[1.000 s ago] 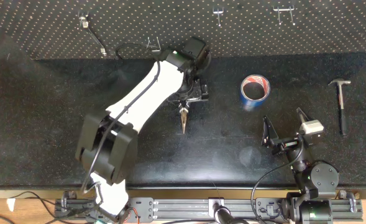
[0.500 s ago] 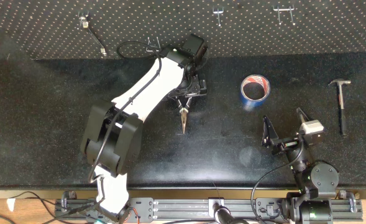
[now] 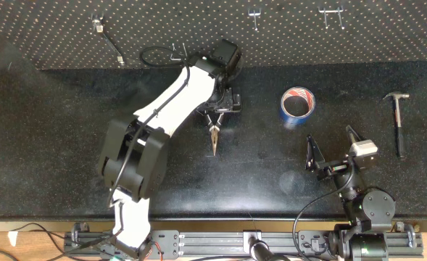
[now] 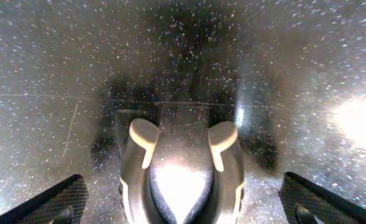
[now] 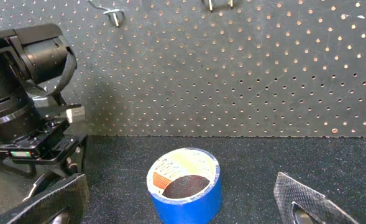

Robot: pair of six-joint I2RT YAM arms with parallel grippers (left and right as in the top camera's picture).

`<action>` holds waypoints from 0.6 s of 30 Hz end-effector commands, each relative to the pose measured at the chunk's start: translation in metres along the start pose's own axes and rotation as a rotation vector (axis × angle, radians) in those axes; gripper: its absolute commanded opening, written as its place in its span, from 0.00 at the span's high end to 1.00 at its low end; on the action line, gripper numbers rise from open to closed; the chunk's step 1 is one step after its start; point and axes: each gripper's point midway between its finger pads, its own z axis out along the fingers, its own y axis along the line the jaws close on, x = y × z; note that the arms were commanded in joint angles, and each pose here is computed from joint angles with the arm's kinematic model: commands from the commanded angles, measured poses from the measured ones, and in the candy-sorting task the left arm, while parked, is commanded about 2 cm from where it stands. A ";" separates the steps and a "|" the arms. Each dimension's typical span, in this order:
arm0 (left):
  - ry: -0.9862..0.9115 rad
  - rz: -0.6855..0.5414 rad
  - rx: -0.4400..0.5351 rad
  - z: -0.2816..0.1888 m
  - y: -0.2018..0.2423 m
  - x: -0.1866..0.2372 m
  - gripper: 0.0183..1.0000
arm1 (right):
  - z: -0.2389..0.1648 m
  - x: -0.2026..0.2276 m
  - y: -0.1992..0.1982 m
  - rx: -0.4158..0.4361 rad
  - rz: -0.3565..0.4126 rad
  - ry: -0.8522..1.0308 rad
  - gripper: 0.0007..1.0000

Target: Place Tools Onto Pegboard

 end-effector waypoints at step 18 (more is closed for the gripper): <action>-0.012 0.011 -0.011 0.010 0.000 -0.008 0.43 | 0.000 0.001 0.003 -0.016 0.010 0.002 0.02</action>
